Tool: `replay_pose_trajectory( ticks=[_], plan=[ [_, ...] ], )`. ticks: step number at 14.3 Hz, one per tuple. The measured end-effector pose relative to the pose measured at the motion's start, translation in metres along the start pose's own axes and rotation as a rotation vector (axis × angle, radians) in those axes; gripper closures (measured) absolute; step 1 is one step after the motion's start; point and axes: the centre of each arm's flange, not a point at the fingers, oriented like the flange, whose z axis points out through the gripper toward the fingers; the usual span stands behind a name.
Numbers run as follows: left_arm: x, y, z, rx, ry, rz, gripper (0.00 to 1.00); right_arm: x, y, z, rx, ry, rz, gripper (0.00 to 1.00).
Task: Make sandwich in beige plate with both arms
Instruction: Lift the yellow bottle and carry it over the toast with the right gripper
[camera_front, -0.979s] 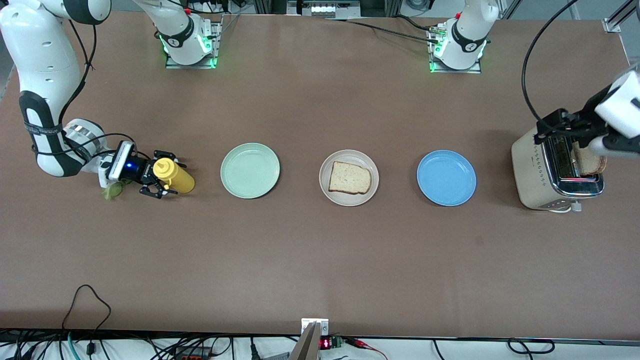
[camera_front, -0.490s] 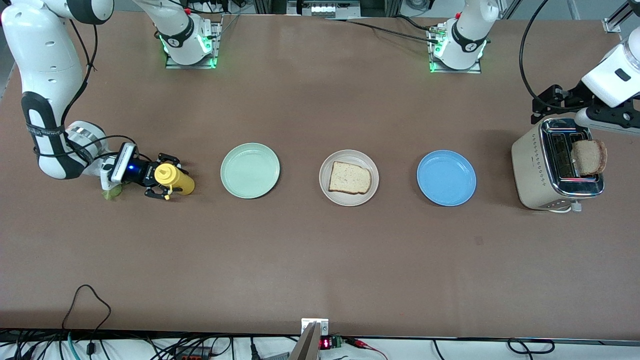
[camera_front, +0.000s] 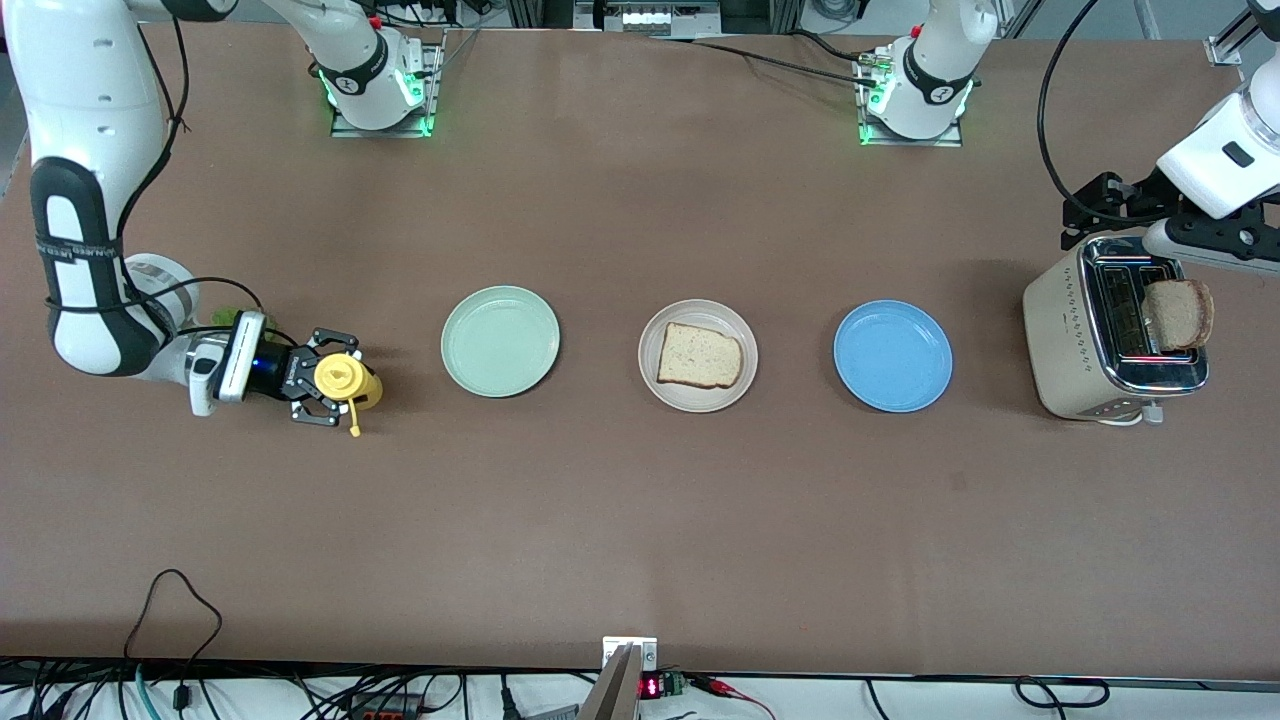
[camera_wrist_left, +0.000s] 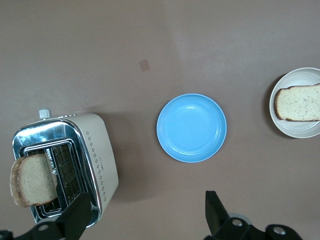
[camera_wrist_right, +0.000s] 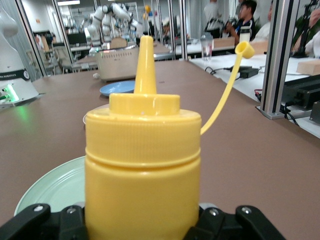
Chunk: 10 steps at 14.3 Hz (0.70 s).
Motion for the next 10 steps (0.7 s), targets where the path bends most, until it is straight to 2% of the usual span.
replay_pose_trajectory(
  ticks=[6,10],
  plan=[
    [-0.002,-0.001,0.001,-0.002,-0.014,-0.002,0.0,0.104,0.03,0.037,0.041,-0.272,0.042,0.57],
    [-0.004,-0.001,0.003,-0.005,-0.032,-0.001,0.0,0.16,0.036,0.079,0.031,-0.451,0.067,0.58]
  ],
)
